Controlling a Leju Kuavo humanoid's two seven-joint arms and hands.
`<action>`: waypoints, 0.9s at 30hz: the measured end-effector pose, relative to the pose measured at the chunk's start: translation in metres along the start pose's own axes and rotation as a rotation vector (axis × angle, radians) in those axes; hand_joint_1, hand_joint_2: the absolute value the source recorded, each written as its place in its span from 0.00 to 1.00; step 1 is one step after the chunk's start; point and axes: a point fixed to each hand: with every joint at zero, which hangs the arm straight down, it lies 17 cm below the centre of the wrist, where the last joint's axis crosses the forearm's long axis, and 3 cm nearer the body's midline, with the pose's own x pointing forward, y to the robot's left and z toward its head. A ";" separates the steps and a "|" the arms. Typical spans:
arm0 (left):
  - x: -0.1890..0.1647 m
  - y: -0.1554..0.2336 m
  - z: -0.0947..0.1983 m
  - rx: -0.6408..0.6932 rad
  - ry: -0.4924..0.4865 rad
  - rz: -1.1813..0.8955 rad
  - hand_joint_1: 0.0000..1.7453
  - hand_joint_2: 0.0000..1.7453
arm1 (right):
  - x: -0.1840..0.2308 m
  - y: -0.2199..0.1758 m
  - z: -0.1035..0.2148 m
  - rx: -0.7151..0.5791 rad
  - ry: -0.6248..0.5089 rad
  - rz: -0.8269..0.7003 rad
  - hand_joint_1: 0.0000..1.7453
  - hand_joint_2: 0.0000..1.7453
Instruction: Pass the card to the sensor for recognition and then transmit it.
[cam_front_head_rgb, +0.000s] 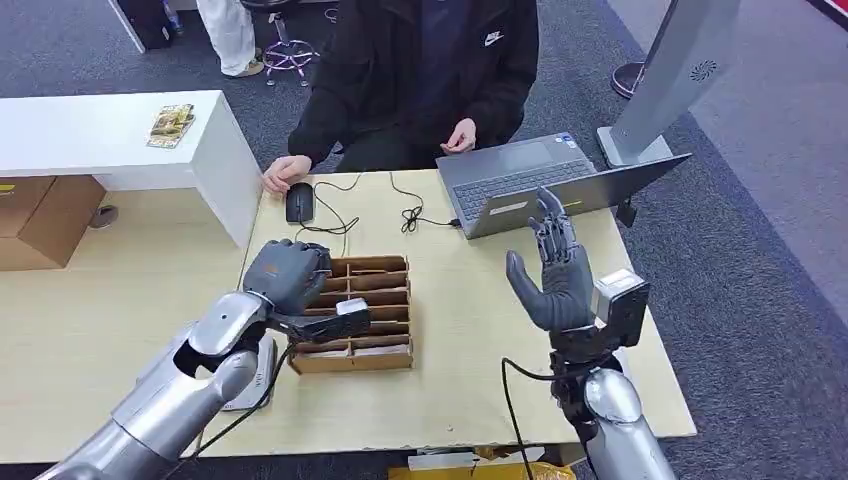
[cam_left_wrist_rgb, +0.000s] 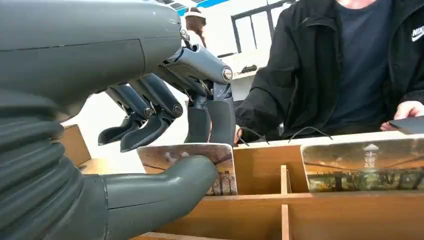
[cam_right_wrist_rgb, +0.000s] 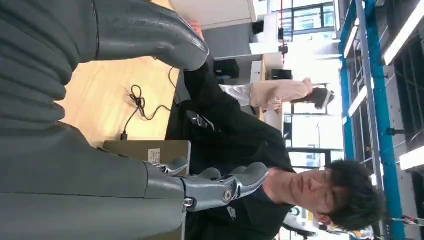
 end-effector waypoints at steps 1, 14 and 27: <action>0.000 0.000 0.000 0.000 0.003 0.002 1.00 1.00 | 0.000 0.000 0.000 -0.001 0.002 0.002 0.00 1.00; -0.028 0.028 0.004 0.089 0.038 0.061 1.00 1.00 | -0.002 -0.007 0.004 -0.022 -0.001 0.006 0.00 1.00; -0.036 0.055 0.008 0.151 0.016 0.067 1.00 1.00 | -0.007 -0.013 0.008 -0.048 0.011 0.007 0.00 1.00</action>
